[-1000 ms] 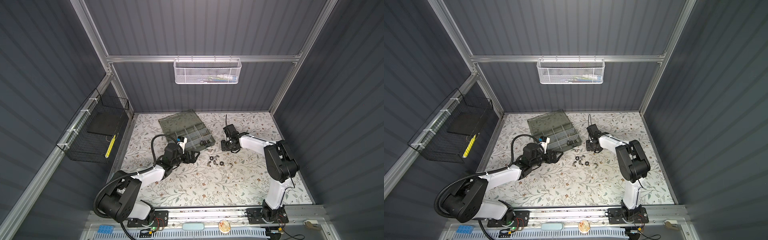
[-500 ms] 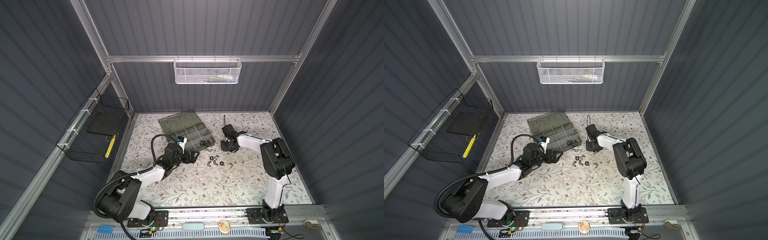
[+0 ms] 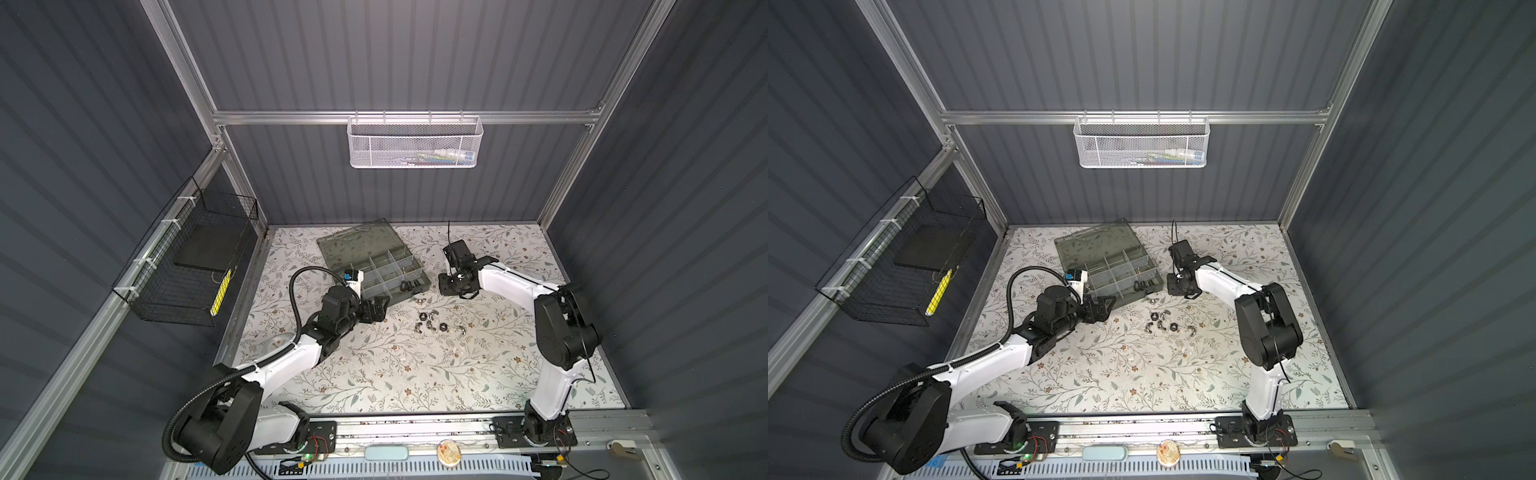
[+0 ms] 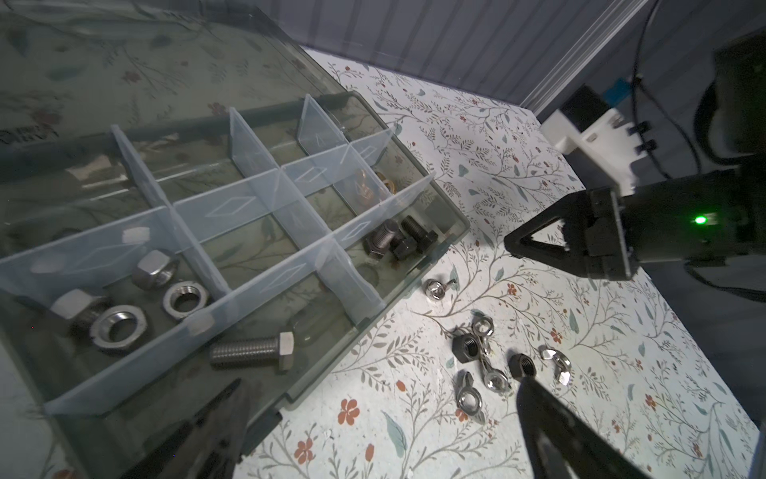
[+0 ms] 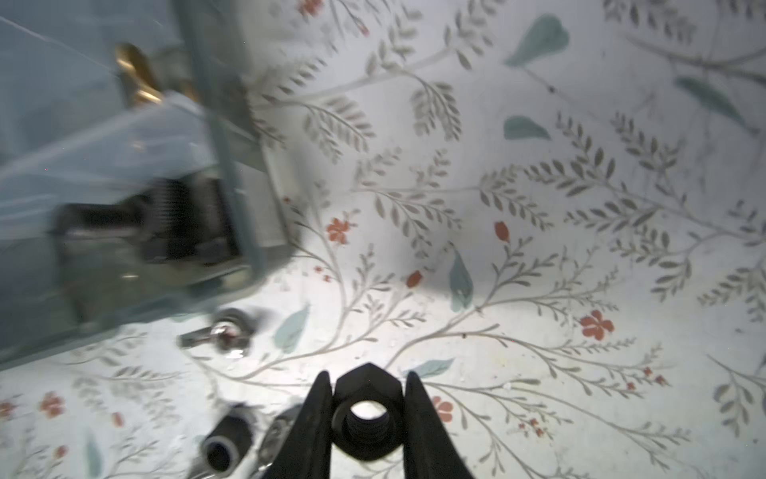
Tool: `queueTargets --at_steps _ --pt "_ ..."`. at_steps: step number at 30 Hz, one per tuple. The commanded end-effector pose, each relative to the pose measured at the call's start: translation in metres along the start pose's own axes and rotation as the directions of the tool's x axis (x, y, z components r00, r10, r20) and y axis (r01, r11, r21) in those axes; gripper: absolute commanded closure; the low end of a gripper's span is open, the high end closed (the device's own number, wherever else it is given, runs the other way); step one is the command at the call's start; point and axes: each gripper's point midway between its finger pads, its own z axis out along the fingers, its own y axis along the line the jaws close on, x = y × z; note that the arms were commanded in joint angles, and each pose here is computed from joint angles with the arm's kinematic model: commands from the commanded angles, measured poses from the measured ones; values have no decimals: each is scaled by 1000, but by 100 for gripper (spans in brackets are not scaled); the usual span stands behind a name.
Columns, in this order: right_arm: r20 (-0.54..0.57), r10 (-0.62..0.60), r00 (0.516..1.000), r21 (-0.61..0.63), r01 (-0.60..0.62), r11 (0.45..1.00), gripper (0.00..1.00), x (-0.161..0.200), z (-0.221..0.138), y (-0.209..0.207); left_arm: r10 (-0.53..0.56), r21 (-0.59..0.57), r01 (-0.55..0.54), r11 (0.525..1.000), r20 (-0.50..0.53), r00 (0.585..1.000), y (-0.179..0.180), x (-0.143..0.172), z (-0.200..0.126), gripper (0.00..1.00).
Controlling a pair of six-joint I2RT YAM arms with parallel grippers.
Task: Sort the screws and nuts into containers
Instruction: Place the nut into the container.
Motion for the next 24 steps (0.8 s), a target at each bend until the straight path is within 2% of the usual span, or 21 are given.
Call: queueTargets --at_steps 1,5,10,18,24 --pt "59 -33 998 -80 38 996 76 -22 -25 36 29 -86 -28 996 9 1000 15 1 -7 0" --pt "106 -47 993 -169 64 984 76 -44 -39 75 28 -121 -26 992 14 999 21 1 -10 0" --pt "135 -64 989 -225 93 970 76 -69 -37 114 23 -144 -21 989 15 1000 26 0 -10 0" --pt "125 -46 991 -287 80 955 76 -90 -9 149 -66 -141 67 988 8 998 42 1 -10 0" --pt "101 -42 994 -293 70 954 76 -92 14 160 -175 -80 173 982 -18 984 50 7 -1 0"
